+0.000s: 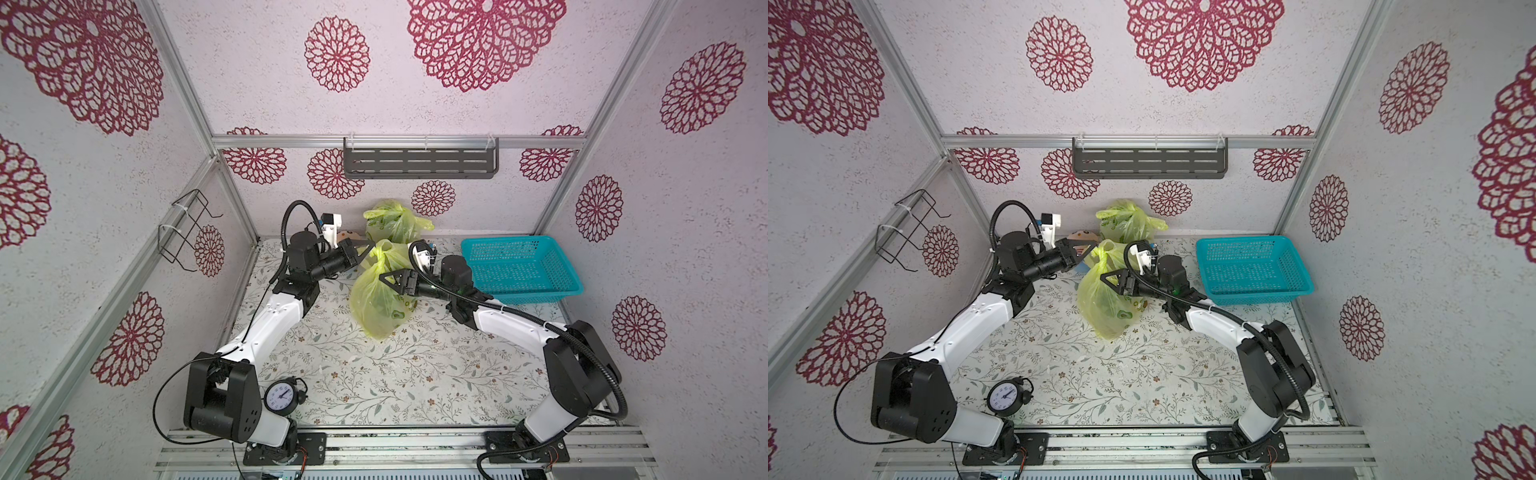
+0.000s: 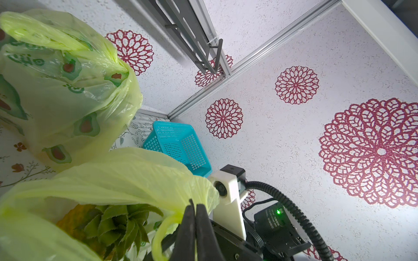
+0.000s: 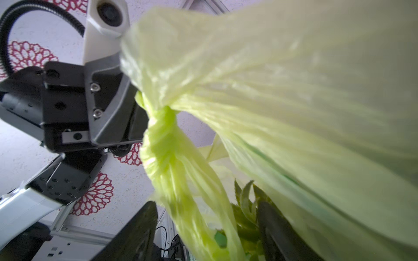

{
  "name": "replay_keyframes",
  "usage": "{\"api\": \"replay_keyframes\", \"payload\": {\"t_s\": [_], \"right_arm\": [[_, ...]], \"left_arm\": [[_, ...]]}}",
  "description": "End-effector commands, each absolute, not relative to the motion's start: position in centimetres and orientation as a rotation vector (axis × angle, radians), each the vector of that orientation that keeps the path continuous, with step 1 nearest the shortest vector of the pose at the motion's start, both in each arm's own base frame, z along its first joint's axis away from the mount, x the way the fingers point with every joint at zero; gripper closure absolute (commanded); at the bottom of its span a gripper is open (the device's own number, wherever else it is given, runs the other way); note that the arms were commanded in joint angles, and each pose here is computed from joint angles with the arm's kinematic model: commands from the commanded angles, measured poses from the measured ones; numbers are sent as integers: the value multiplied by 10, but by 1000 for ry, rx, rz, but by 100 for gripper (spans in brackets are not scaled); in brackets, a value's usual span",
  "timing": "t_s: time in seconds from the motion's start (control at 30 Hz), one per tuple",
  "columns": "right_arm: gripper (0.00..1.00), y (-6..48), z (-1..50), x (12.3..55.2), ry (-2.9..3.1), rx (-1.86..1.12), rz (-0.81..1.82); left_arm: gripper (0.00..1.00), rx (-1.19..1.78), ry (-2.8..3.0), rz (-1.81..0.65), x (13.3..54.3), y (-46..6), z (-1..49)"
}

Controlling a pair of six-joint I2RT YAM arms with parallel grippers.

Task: Place the pineapple into a plastic bag & tie a knot
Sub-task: Tie the plastic bag at the center of the board.

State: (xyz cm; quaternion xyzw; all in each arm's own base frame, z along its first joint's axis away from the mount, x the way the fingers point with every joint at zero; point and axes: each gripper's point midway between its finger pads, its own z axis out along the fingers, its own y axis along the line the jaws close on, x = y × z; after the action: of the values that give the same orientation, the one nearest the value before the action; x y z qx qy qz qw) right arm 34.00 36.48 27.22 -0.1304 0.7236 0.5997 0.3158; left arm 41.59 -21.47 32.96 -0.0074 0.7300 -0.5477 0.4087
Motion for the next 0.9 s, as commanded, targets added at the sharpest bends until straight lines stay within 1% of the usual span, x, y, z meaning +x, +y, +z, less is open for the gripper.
{"api": "replay_keyframes", "payload": {"t_s": [0.0,0.1,0.33,0.43,0.5,0.53,0.73,0.87], "right_arm": [[35,366,319,325,1731,-430,1690],[47,360,321,321,1718,-429,1687],[66,349,323,313,1705,-441,1684],[82,347,322,313,1714,-437,1660],[98,345,322,317,1726,-420,1622],[100,343,323,318,1729,-413,1600],[100,316,327,326,1745,-338,1364],[100,290,310,334,1799,-248,1200]], "left_arm": [[100,11,1776,-1376,411,-210,352],[100,6,1779,-1368,411,-210,351],[100,8,1780,-1367,411,-210,351],[100,7,1780,-1366,411,-210,351],[100,7,1779,-1360,411,-209,351],[100,9,1780,-1357,410,-209,351],[100,-17,1805,-1208,411,-187,349],[100,-54,1835,-1102,411,-166,338]]}}
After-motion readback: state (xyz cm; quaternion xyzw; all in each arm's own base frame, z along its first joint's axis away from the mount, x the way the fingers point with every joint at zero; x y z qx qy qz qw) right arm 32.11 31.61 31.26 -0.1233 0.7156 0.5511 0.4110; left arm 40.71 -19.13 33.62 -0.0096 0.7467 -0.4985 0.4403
